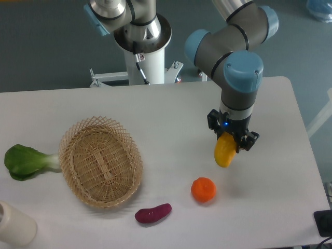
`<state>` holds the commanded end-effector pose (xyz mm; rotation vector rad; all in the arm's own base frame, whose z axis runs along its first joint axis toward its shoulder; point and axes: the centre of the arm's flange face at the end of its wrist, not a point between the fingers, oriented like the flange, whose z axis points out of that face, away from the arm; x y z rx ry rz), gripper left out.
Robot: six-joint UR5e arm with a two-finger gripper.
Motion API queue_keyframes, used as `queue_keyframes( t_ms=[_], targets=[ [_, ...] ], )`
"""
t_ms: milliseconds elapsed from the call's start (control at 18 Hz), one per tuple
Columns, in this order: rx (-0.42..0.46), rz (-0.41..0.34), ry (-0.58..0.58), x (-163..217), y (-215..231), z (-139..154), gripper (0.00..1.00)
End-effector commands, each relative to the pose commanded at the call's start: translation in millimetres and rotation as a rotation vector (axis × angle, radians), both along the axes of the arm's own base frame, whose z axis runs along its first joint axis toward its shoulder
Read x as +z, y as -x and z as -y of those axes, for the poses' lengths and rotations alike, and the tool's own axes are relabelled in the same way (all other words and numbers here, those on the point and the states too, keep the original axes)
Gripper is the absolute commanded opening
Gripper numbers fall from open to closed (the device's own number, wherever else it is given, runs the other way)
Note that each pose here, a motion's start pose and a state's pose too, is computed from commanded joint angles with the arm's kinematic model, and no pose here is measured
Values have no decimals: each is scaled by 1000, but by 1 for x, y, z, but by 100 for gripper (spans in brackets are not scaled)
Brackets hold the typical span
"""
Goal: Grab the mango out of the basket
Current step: 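Raise the held mango and move back toward the starting position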
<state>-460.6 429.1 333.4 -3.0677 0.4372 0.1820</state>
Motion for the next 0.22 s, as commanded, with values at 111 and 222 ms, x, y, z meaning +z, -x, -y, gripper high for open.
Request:
queue_keyframes(
  t_ms=[111, 222],
  targets=[
    [2, 1, 1, 0, 1, 1, 43],
    [3, 1, 1, 0, 1, 1, 43]
  ],
)
